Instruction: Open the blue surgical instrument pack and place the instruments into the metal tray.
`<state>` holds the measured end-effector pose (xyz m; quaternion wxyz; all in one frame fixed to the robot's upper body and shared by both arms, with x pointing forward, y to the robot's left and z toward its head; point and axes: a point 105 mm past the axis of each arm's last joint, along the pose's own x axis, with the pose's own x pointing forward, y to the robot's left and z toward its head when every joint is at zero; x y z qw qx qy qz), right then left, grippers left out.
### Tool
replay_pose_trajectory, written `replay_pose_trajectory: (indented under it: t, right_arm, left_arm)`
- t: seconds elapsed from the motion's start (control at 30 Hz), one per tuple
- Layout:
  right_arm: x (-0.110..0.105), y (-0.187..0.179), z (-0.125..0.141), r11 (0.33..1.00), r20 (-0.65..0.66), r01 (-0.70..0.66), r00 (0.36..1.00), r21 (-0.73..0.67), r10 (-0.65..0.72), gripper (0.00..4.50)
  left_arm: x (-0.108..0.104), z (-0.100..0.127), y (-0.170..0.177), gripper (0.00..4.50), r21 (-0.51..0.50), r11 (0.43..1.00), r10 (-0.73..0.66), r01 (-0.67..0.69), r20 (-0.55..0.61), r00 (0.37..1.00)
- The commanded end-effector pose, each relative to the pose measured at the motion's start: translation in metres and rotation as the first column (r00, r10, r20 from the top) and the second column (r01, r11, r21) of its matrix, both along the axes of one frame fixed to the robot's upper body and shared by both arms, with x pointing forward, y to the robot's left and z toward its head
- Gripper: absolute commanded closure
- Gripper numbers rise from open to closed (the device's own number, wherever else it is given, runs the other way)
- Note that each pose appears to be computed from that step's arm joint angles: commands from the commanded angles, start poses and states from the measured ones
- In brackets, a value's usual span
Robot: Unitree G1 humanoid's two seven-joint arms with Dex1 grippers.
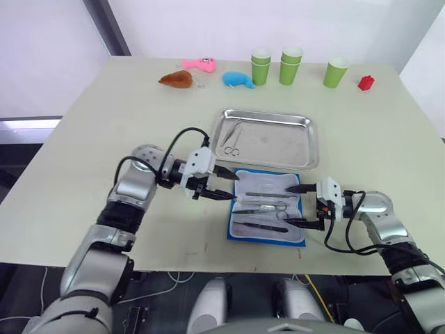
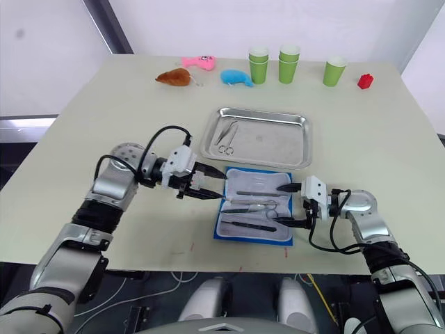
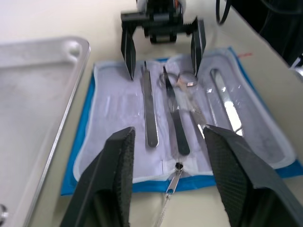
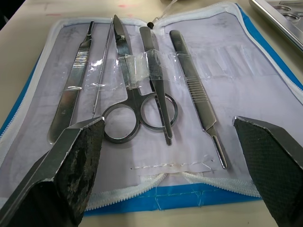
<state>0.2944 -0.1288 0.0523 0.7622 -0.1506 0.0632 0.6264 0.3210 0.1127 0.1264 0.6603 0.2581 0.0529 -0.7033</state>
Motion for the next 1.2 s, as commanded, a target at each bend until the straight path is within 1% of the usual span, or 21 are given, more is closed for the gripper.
replay_pose_trajectory:
  t: [0.03,0.07,0.2,0.4,0.7,0.73,0.77,0.87,0.9,0.93,0.97,1.07,1.13,1.2]
  right_arm:
    - [-0.022,-0.013,-0.051,0.991,-0.182,0.015,0.983,-0.133,-0.039,0.00]
    - [-0.022,-0.013,-0.051,0.991,-0.182,0.015,0.983,-0.133,-0.039,0.00]
    - [-0.022,-0.012,-0.051,0.991,-0.183,0.023,0.982,-0.129,-0.046,0.00]
    - [-0.020,-0.010,-0.051,0.992,-0.179,0.025,0.983,-0.127,-0.048,0.00]
    - [-0.017,-0.007,-0.050,0.992,-0.174,0.026,0.984,-0.125,-0.048,0.00]
    - [-0.018,-0.006,-0.051,0.992,-0.175,0.026,0.983,-0.125,-0.048,0.00]
    - [-0.018,-0.006,-0.051,0.992,-0.176,0.026,0.983,-0.125,-0.047,0.00]
    - [-0.019,-0.004,-0.052,0.992,-0.179,0.022,0.983,-0.122,-0.043,0.00]
    - [-0.019,-0.003,-0.052,0.992,-0.180,0.020,0.983,-0.121,-0.042,0.00]
    - [-0.019,-0.003,-0.053,0.992,-0.181,0.020,0.983,-0.121,-0.042,0.00]
    - [-0.019,-0.003,-0.053,0.992,-0.182,0.020,0.982,-0.121,-0.042,0.00]
    - [-0.020,-0.002,-0.053,0.992,-0.184,0.017,0.982,-0.122,-0.040,0.00]
    - [-0.020,-0.002,-0.053,0.992,-0.184,0.017,0.982,-0.122,-0.039,0.00]
    - [-0.020,-0.002,-0.054,0.992,-0.186,0.016,0.982,-0.122,-0.038,0.00]
  left_arm:
    - [0.005,0.007,-0.004,2.13,0.004,1.000,-0.014,0.013,0.052,0.999]
    - [0.006,0.007,-0.004,2.13,0.004,1.000,-0.014,0.014,0.053,0.998]
    - [0.015,-0.009,-0.018,2.13,-0.004,1.000,0.000,0.000,0.060,0.998]
    - [0.022,-0.018,-0.024,2.13,0.008,1.000,-0.003,0.002,0.059,0.998]
    - [0.021,-0.031,-0.033,2.13,0.029,0.999,-0.033,0.032,0.024,0.999]
    - [0.020,-0.033,-0.033,2.41,0.032,0.999,-0.036,0.035,0.018,0.999]
    - [0.019,-0.034,-0.033,2.41,0.035,0.999,-0.039,0.038,0.016,0.999]
    - [0.019,-0.036,-0.032,3.68,0.043,0.998,-0.041,0.041,0.010,0.999]
    - [0.019,-0.036,-0.032,3.91,0.043,0.998,-0.043,0.042,0.010,0.999]
    - [0.019,-0.036,-0.032,4.28,0.042,0.998,-0.044,0.044,0.011,0.999]
    - [0.019,-0.035,-0.032,4.45,0.041,0.998,-0.045,0.045,0.012,0.999]
    - [0.019,-0.034,-0.031,4.45,0.051,0.998,-0.047,0.046,0.024,0.999]
    - [0.023,-0.033,-0.030,4.45,0.068,0.998,-0.020,0.017,0.039,0.999]
    - [0.028,-0.025,-0.026,4.45,0.094,0.995,0.005,-0.010,0.056,0.998]
